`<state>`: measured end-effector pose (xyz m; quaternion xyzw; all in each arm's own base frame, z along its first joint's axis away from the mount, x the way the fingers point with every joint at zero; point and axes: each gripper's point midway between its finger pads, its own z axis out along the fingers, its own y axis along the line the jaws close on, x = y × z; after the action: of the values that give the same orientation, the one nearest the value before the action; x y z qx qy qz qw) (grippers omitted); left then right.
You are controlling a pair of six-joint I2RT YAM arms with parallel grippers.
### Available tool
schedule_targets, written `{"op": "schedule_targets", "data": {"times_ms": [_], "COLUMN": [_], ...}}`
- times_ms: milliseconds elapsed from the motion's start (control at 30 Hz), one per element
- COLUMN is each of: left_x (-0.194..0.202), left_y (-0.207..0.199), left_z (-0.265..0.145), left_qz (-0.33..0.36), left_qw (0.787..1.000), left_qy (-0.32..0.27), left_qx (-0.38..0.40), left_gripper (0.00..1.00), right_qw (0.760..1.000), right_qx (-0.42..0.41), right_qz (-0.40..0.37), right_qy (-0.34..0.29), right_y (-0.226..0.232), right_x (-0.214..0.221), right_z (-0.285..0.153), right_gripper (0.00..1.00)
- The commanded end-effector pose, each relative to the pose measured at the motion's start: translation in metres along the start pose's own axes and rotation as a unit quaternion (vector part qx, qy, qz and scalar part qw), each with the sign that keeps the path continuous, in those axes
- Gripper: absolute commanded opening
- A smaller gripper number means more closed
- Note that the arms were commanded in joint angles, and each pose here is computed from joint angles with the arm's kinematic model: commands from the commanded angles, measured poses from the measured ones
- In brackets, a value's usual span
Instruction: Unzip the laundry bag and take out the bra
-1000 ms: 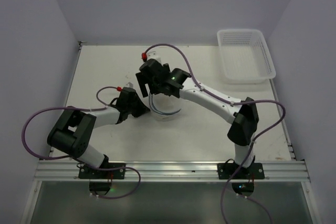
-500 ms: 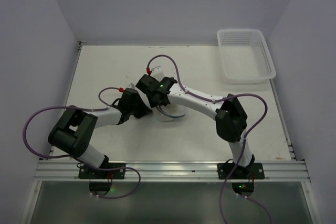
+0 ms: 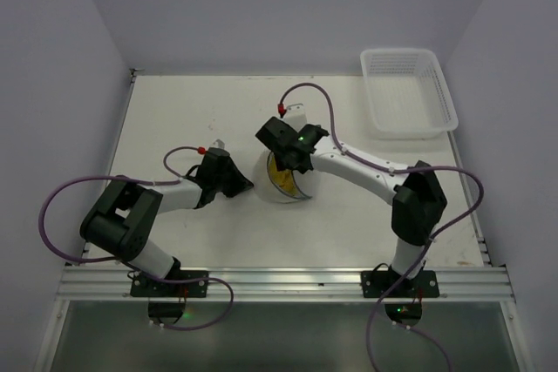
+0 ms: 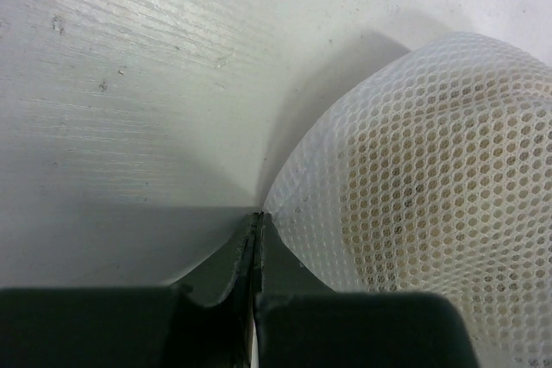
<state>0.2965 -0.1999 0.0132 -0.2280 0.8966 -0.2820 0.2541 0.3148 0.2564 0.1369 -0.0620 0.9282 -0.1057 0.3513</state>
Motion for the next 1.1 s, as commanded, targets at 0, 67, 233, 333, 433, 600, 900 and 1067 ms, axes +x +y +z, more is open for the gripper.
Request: {"op": "schedule_targets", "data": {"times_ms": [0, 67, 233, 333, 433, 600, 900, 1067], "left_x": [0.012, 0.012, 0.011, 0.010, 0.010, 0.012, 0.011, 0.011], "left_y": [0.029, 0.030, 0.027, 0.025, 0.025, 0.026, 0.024, 0.023], "left_z": [0.001, 0.001, 0.000, 0.000, 0.000, -0.001, -0.004, -0.005], "left_qz": [0.001, 0.001, 0.000, 0.002, 0.002, 0.002, 0.001, 0.001], "left_qw": [0.999, 0.999, 0.999, 0.999, 0.999, 0.999, 0.999, 0.999], "left_qy": [0.007, 0.007, 0.006, 0.006, 0.006, 0.010, 0.007, 0.008], "left_qx": [-0.049, -0.051, -0.048, -0.046, -0.045, -0.045, -0.041, -0.040], "left_gripper": [0.00, 0.00, 0.00, 0.00, 0.00, 0.00, 0.00, 0.00], "right_qw": [0.997, 0.995, 0.988, 0.983, 0.980, 0.955, 0.913, 0.908], "right_qx": [0.038, 0.048, 0.064, 0.063, 0.028, -0.190, -0.313, -0.324], "right_qz": [0.057, 0.074, 0.137, 0.170, 0.198, 0.212, 0.252, 0.260], "right_qy": [-0.044, -0.044, -0.021, -0.001, -0.008, -0.084, -0.066, -0.047], "right_y": [-0.047, -0.065, -0.131, -0.155, -0.161, -0.109, -0.025, 0.006], "right_x": [-0.020, -0.012, 0.032, 0.067, 0.077, 0.030, -0.017, -0.030], "right_z": [-0.024, -0.029, -0.033, -0.032, -0.042, -0.082, -0.069, -0.045], "right_gripper": [0.84, 0.84, 0.84, 0.84, 0.83, 0.82, 0.78, 0.73]}}
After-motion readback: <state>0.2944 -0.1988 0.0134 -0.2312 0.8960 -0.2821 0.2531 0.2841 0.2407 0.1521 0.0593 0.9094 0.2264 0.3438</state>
